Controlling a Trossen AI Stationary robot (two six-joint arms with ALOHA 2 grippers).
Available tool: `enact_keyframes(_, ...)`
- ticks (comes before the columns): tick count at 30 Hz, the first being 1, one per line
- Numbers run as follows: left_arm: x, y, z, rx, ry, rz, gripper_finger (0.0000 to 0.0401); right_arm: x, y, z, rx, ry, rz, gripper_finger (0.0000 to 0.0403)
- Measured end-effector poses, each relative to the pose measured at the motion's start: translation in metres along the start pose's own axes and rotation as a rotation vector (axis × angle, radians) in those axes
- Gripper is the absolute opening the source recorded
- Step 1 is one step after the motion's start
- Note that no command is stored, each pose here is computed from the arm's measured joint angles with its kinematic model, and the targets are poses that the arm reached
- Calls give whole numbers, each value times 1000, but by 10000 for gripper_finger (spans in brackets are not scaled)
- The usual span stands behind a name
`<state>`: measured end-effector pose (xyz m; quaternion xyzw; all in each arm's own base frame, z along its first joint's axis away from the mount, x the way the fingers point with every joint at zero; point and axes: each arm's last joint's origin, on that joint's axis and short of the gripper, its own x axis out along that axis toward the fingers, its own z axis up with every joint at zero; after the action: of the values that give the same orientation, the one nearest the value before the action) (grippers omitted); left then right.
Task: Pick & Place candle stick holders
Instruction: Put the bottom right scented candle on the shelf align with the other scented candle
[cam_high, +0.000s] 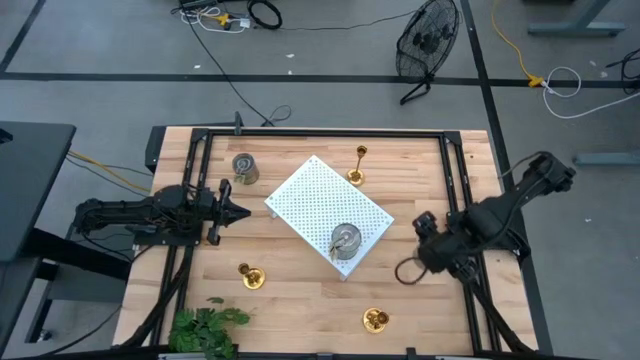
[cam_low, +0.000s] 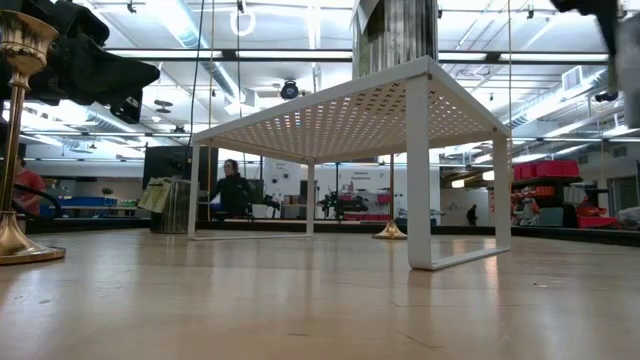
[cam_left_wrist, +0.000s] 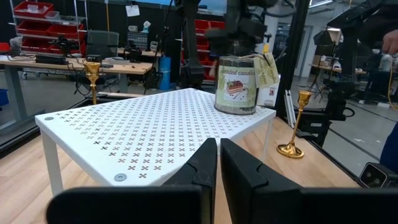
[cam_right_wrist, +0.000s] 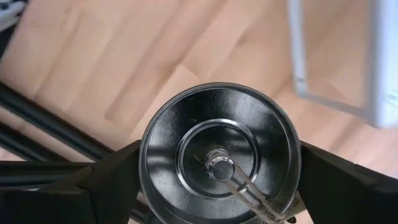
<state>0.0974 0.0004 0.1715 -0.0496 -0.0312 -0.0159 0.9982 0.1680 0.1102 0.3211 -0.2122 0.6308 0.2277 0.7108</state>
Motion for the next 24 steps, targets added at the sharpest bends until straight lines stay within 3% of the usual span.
enact_keyframes(15,0,0,0,0,0,0,25,-48,-70,4,208,-40,-124,366)
enact_keyframes(24,0,0,0,0,0,0,25,-53,-106,26,172,-40,-165,367)
